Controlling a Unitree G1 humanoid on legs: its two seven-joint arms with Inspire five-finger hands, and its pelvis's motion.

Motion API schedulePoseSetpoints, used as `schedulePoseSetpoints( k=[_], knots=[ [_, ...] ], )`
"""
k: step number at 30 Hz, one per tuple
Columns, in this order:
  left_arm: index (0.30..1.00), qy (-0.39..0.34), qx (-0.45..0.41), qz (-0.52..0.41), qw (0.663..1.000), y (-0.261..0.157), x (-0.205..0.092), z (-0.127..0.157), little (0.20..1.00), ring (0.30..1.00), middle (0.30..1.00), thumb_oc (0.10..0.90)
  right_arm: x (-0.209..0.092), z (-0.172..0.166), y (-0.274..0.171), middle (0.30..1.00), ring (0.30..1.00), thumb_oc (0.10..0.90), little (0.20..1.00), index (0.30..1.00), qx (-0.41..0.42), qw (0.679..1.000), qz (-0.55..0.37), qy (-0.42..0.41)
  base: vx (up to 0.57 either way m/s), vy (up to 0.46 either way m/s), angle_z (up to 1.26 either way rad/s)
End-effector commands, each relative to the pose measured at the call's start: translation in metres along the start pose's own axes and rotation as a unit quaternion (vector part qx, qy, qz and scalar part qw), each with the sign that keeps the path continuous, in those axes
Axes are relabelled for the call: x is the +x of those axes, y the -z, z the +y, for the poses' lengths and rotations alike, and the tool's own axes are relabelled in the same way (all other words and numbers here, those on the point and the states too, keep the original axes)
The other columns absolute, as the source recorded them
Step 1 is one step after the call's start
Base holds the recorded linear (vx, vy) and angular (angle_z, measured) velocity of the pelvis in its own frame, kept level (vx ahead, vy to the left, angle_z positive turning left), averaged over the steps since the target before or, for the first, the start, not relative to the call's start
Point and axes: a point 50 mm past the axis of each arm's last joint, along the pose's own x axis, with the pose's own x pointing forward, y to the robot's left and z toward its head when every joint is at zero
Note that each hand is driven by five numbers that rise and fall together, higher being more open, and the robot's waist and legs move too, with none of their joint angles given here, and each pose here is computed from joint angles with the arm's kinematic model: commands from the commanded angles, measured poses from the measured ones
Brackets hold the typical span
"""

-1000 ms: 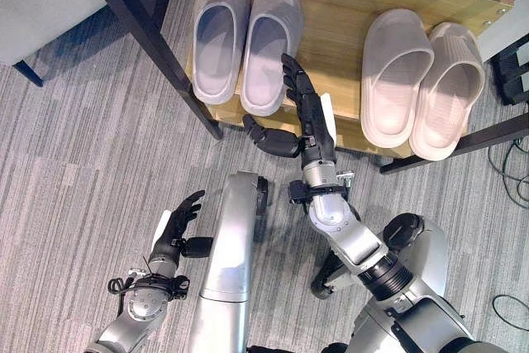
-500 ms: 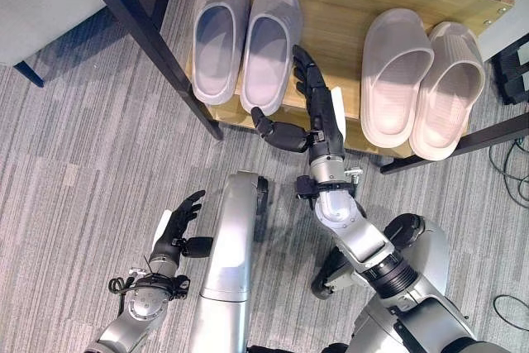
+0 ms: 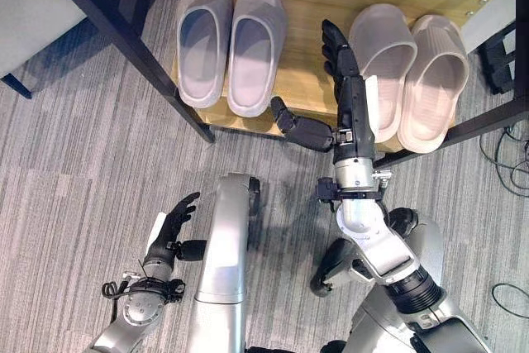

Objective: Arrange the slippers neatly on the shoe rack.

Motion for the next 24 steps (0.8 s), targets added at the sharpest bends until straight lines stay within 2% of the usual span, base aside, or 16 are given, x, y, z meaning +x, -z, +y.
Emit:
schedulePoseSetpoints(
  k=[1, 5, 12, 20, 24],
  knots=[
    [0.9, -0.032, -0.023, -0.035, 0.999, -0.02, 0.032, -0.021, 0.9, 0.9, 0.9, 0.8, 0.008, -0.012, -0.059, 0.9, 0.9, 0.8, 0.9, 0.9, 0.067, 0.986, -0.154, 0.008, 0.04, 0.023, -0.04],
    [0.9, -0.048, -0.024, -0.027, 0.998, -0.017, 0.04, -0.019, 0.9, 0.9, 0.9, 0.8, 0.007, -0.031, -0.055, 0.9, 0.9, 0.8, 0.9, 0.9, 0.051, 0.987, -0.155, 0.009, 0.02, 0.001, -0.01],
    [0.9, -0.067, -0.068, -0.077, 0.992, -0.044, 0.062, -0.015, 0.9, 0.9, 0.9, 0.8, 0.016, -0.061, -0.058, 0.9, 0.9, 0.8, 0.9, 0.9, -0.019, 0.982, -0.185, 0.01, -0.14, 0.031, 0.04],
    [0.9, -0.039, -0.076, -0.066, 0.994, -0.036, 0.059, -0.027, 0.9, 0.9, 0.9, 0.8, 0.007, -0.067, -0.03, 0.9, 0.9, 0.8, 0.9, 0.9, -0.07, 0.989, -0.126, -0.04, -0.14, -0.029, 0.1],
    [0.9, -0.013, -0.076, -0.036, 0.996, -0.021, 0.054, -0.037, 0.9, 0.9, 0.9, 0.8, -0.004, -0.067, 0.005, 0.9, 0.9, 0.8, 0.9, 0.9, -0.095, 0.992, -0.047, -0.072, -0.14, -0.092, 0.06]
  ],
)
